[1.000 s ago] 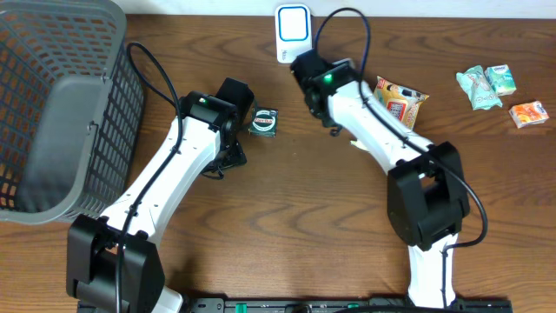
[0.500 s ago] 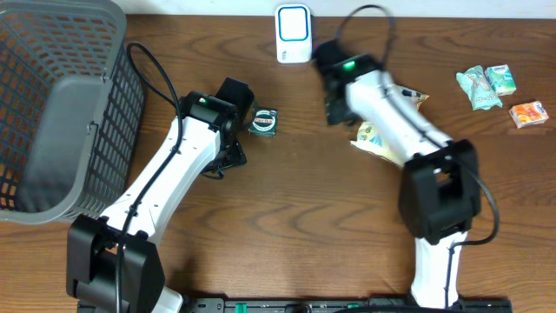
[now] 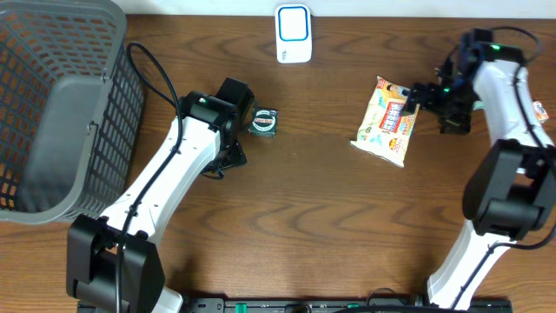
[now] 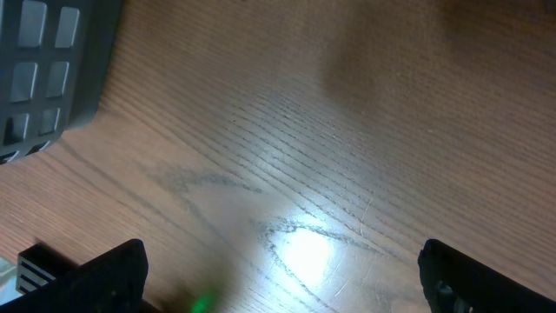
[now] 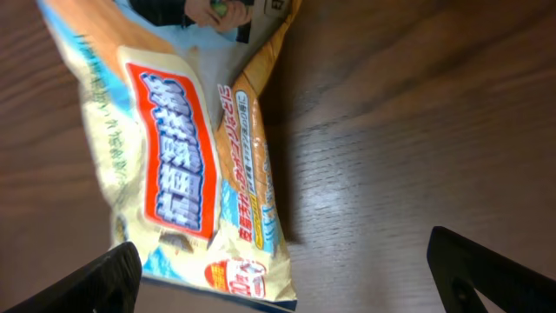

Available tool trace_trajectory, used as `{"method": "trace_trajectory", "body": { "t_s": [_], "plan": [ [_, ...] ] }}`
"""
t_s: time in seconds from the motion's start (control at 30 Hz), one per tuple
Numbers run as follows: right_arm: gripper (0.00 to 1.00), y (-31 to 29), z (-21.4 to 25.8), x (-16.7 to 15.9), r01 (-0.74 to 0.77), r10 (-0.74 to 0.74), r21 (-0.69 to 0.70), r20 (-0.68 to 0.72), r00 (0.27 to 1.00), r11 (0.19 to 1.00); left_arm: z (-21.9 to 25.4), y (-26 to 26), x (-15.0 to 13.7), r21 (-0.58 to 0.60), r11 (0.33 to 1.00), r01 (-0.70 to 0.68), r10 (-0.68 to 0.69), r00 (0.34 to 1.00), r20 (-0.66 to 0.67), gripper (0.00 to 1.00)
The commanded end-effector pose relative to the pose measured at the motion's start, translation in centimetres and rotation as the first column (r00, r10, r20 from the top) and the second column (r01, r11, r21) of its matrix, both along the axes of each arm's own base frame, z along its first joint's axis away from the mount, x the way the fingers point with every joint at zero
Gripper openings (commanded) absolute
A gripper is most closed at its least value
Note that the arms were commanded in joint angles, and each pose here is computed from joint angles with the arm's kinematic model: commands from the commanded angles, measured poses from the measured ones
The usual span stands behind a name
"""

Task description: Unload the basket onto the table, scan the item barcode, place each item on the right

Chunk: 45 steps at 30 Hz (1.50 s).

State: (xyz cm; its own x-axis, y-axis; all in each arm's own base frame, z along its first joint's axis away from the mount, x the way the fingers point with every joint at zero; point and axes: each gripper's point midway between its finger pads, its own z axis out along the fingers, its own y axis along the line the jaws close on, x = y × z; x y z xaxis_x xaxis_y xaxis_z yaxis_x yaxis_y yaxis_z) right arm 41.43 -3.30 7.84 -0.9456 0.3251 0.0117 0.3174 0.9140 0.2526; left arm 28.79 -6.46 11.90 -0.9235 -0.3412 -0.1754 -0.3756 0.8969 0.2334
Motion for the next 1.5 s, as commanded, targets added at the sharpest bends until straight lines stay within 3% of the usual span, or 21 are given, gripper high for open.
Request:
{"method": "trace_trajectory", "body": {
  "t_s": [0.0, 0.37, 0.53, 0.67, 0.7, 0.73, 0.8, 0.87, 1.1, 1.2, 1.33, 1.4, 1.47],
  "plan": [
    [0.99, 2.4, 1.3, -0.6, -0.090, 0.073, 0.218, 0.084, 0.994, 0.972, 0.1, 0.5, -0.2, 0.017, 1.000, -0.011, 0.011, 1.000, 0.002, 0.98],
    [0.99, 4.6, -4.8, -1.9, -0.030, 0.001, 0.343, 0.084, 0.996, 0.939, 0.1, 0.5, -0.2, 0.017, 1.000, -0.011, 0.011, 1.000, 0.002, 0.98],
    [0.94, 5.7, -6.3, -1.7, -0.020, -0.023, 0.367, 0.111, 0.994, 0.930, 0.1, 0.5, -0.2, 0.017, 1.000, -0.010, 0.010, 1.000, 0.002, 0.98],
    [0.80, 6.6, -7.6, -1.3, -0.028, -0.028, 0.363, 0.146, 0.989, 0.931, 0.1, 0.5, -0.2, 0.017, 1.000, -0.010, 0.010, 1.000, 0.002, 0.98],
    [0.73, 6.9, -7.9, -1.2, -0.033, -0.027, 0.361, 0.158, 0.987, 0.932, 0.1, 0.5, -0.2, 0.017, 1.000, -0.011, 0.011, 1.000, 0.002, 0.98],
    [0.62, 7.2, -8.2, -1.0, -0.041, -0.024, 0.359, 0.175, 0.984, 0.932, 0.1, 0.5, -0.2, 0.017, 1.000, -0.011, 0.011, 1.000, 0.002, 0.97],
    [0.28, 7.6, -8.4, -0.8, -0.060, -0.012, 0.354, 0.199, 0.980, 0.933, 0.1, 0.5, -0.2, 0.017, 1.000, -0.011, 0.011, 1.000, 0.002, 0.98],
    [0.01, 7.7, -8.3, -0.5, -0.065, -0.010, 0.353, 0.207, 0.978, 0.933, 0.1, 0.5, -0.2, 0.017, 1.000, -0.011, 0.011, 1.000, 0.002, 0.98],
    [0.01, 7.4, -5.1, 0.5, -0.091, 0.013, 0.322, 0.236, 0.972, 0.942, 0.1, 0.4, -0.1, 0.017, 1.000, -0.011, 0.011, 1.000, 0.003, 0.98],
    [0.01, 6.9, -2.9, 0.7, -0.108, 0.050, 0.209, 0.262, 0.964, 0.972, 0.1, 0.5, -0.2, 0.017, 1.000, -0.011, 0.011, 1.000, 0.002, 0.98],
    [0.01, 6.3, 0.1, 0.2, -0.122, 0.142, -0.085, 0.284, 0.948, 0.989, 0.1, 0.5, -0.2, 0.017, 1.000, -0.010, 0.010, 1.000, 0.002, 0.98],
    [0.01, 6.1, 1.5, -0.2, -0.114, 0.184, -0.247, 0.282, 0.942, 0.962, 0.1, 0.5, -0.2, 0.017, 1.000, -0.010, 0.010, 1.000, 0.002, 0.98],
    [0.01, 5.6, 2.9, -1.0, -0.089, 0.228, -0.461, 0.257, 0.939, 0.883, 0.1, 0.5, -0.2, 0.017, 1.000, -0.011, 0.011, 1.000, 0.002, 0.98]
  ]
}}
